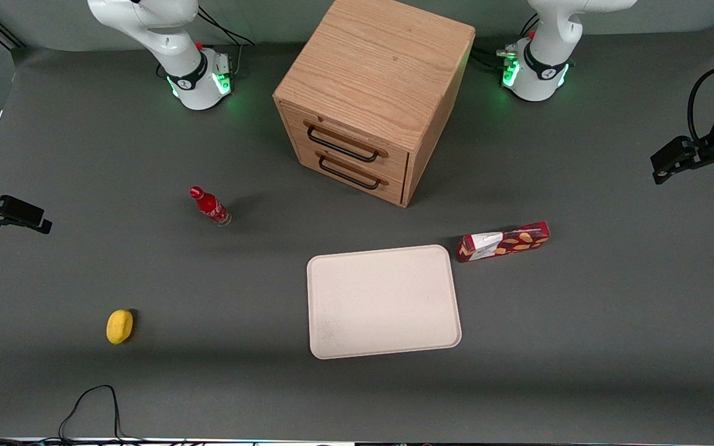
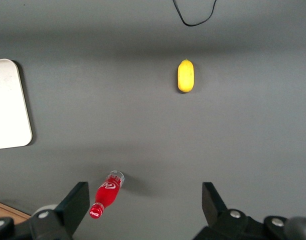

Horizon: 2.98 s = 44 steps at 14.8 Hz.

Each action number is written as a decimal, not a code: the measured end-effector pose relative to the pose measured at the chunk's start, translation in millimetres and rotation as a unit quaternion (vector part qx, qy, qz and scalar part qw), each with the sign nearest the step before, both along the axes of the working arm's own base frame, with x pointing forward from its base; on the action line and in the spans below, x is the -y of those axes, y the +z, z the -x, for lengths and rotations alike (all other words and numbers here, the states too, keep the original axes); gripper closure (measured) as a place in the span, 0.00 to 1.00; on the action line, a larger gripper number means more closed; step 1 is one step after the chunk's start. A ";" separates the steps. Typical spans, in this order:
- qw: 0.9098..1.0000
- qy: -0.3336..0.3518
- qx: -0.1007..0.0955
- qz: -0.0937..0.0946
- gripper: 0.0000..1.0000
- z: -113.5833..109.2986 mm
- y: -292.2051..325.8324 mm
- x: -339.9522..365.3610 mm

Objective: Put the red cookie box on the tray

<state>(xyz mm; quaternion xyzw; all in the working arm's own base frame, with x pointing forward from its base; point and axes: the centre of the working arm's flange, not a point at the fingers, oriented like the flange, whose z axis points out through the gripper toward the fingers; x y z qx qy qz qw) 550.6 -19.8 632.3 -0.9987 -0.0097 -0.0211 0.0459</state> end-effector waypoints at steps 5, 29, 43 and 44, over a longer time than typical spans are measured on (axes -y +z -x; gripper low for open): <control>1.000 -0.001 -0.017 0.005 0.00 3.8 -2.4 3.2; 0.842 -0.530 -0.095 0.034 0.00 42.8 4.3 164.2; 0.754 -0.643 -0.119 0.059 0.00 6.5 -164.7 149.1; 0.753 -0.644 -0.123 0.061 0.00 7.8 -183.8 150.1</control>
